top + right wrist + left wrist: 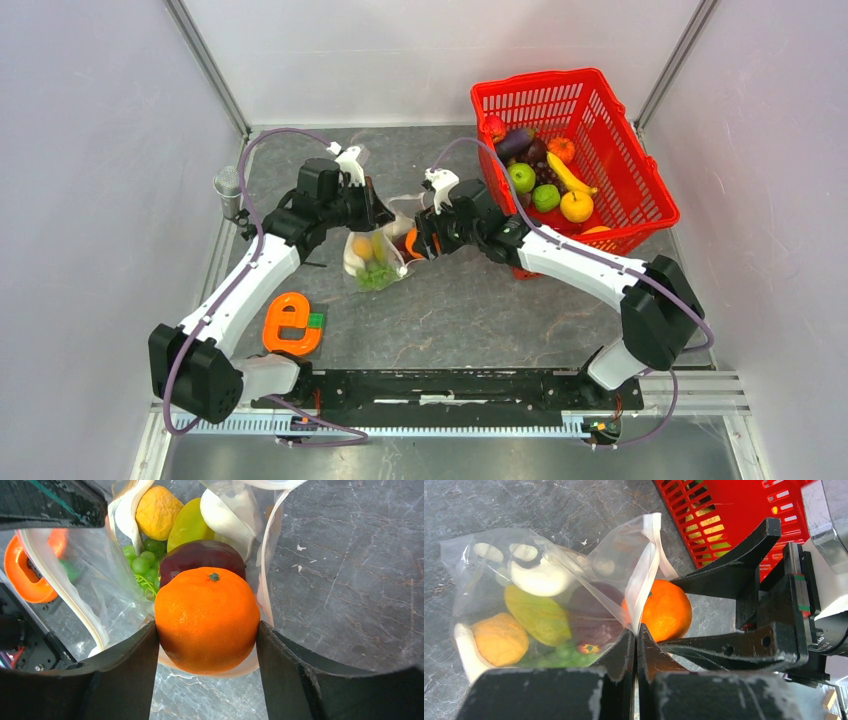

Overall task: Place the food in the zip-top bag and seal the zipper
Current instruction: Adjust the fake fruit in the zipper food storage bag.

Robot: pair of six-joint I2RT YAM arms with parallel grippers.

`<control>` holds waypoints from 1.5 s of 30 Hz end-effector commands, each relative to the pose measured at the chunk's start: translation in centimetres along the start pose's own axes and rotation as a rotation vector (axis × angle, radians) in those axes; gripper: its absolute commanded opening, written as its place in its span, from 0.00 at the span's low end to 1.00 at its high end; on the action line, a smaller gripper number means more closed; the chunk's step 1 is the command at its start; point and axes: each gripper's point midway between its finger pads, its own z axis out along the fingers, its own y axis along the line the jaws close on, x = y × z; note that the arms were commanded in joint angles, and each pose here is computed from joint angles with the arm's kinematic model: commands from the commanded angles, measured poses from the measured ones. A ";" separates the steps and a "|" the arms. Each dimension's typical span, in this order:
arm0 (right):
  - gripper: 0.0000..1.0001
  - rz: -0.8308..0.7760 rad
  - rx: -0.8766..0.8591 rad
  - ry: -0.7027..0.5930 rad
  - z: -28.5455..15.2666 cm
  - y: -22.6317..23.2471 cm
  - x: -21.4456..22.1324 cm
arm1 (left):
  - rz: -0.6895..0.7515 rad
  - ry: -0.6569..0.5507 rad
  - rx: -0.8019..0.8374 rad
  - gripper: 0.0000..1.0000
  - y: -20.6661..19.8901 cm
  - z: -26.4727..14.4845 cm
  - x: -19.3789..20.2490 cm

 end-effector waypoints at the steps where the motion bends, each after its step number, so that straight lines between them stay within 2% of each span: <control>1: 0.62 0.011 -0.062 -0.120 0.0 1.9 -4.0 | -0.019 -0.082 0.063 0.02 -1.8 -0.9 -2.0; 4: 0.53 0.014 -0.095 -0.146 -0.2 2.6 -4.6 | -0.019 -0.084 0.058 0.02 -1.7 -0.9 -1.9; 7: 0.50 0.014 -0.142 -0.170 -0.5 3.5 -5.4 | -0.020 -0.081 0.059 0.02 -1.7 -0.8 -1.9; 11: 0.49 0.028 -0.196 -0.229 -0.5 4.5 -6.6 | -0.022 -0.082 0.070 0.02 -1.9 -0.8 -2.0; 16: 0.52 0.045 -0.167 -0.289 1.2 3.8 -7.2 | -0.021 -0.082 0.084 0.02 -2.3 -1.0 -2.2; 19: 0.59 0.016 -0.106 -0.285 2.3 2.6 -6.7 | -0.012 -0.085 0.077 0.02 -2.4 -1.4 -2.4; 22: 0.72 -0.043 -0.144 -0.299 2.5 2.9 -5.9 | -0.002 -0.103 0.072 0.02 -2.6 -2.0 -2.8; 26: 0.90 -0.117 -0.228 -0.354 0.3 4.5 -6.4 | 0.005 -0.123 0.071 0.02 -2.8 -2.4 -3.4; 30: 0.96 -0.167 -0.251 -0.445 -3.1 5.2 -7.9 | 0.006 -0.137 0.081 0.02 -3.1 -2.5 -3.9; 33: 0.95 -0.182 -0.253 -0.497 -5.2 5.5 -8.8 | 0.006 -0.156 0.085 0.02 -3.2 -2.6 -4.3; 38: 0.74 -0.196 -0.232 -0.502 -6.6 5.3 -9.5 | 0.014 -0.195 0.085 0.03 -3.4 -3.2 -4.7; 40: 0.73 -0.201 -0.207 -0.542 -8.0 5.0 -10.2 | 0.015 -0.193 0.078 0.03 -3.2 -3.2 -4.6; 42: 0.77 -0.218 -0.149 -0.596 -10.0 4.4 -11.5 | 0.013 -0.184 0.073 0.03 -3.0 -3.0 -4.4; 45: 0.82 -0.199 0.076 -0.651 -13.1 0.9 -13.6 | 0.004 -0.172 0.081 0.03 -3.0 -2.6 -4.1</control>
